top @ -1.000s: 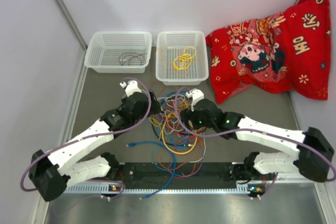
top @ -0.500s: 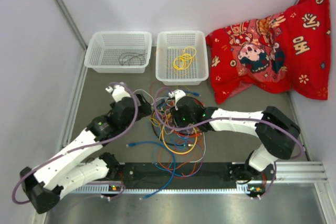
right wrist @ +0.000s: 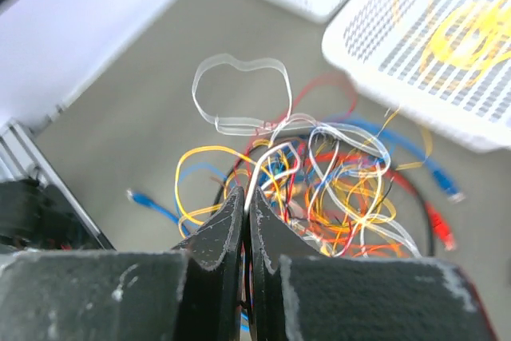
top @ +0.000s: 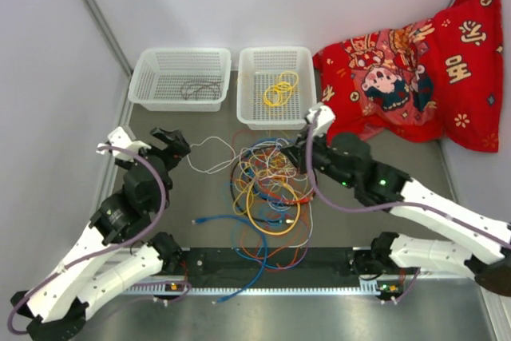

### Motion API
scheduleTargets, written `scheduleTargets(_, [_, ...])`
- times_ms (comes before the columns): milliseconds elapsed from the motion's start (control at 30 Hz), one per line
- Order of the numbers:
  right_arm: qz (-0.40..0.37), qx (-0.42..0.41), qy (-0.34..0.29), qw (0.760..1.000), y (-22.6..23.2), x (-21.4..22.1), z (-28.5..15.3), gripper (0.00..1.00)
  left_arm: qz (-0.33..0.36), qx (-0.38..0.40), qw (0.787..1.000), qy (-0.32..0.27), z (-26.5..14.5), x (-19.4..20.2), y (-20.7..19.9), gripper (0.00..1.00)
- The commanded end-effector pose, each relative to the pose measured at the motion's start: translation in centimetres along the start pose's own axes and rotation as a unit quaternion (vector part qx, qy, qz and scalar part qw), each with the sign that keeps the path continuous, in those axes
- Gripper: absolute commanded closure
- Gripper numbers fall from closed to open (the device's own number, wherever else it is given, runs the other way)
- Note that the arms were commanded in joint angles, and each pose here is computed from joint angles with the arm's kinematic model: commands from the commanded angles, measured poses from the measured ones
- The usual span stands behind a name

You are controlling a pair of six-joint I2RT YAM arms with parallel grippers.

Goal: Untangle the cables

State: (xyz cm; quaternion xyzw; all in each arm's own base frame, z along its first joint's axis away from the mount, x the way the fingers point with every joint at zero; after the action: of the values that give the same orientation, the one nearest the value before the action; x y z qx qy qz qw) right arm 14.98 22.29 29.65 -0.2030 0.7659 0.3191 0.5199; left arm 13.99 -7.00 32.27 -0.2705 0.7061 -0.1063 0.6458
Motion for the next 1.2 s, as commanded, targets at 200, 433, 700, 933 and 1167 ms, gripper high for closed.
scheduleTargets(200, [-0.012, -0.004, -0.046, 0.999, 0.4, -4.9, -6.6, 1.0, 0.014, -0.019, 0.996, -0.084, 0.2, -3.4, -0.8, 0.05])
scheduleTargets(433, [-0.01, -0.026, -0.082, 0.996, 1.2, -7.7, -8.4, 1.0, 0.061, 0.082, 0.994, 0.038, 1.7, 1.4, -3.8, 0.05])
scheduleTargets(700, [0.016, -0.029, -0.087, 0.996, 1.0, -7.1, -9.1, 1.0, 0.047, 0.205, 0.954, 0.213, 2.3, 8.7, -6.3, 0.09])
scheduleTargets(933, [0.031, -0.034, -0.09, 0.995, 0.8, -6.9, -10.7, 1.0, 0.035, 0.232, 0.941, 0.244, 3.5, 10.9, -8.0, 0.1])
scheduleTargets(1167, [0.037, -0.003, -0.104, 0.994, -0.2, -6.4, -12.0, 1.0, 0.062, 0.13, 0.954, 0.263, 4.8, 11.5, -5.5, 0.13])
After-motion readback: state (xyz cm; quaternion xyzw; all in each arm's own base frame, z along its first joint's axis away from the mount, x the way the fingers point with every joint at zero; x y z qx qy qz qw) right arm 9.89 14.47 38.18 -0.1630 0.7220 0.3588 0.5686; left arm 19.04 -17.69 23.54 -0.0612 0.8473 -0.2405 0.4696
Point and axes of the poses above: each gripper's point midway between its finger pads, its own z axis out along the fingers, its own y axis along the line the jaws close on, x = y × z, the point moved 10 cm from there along -z, back along the fingers, and after that the axes turned 2 degrees about z, right-handed, at the moved point
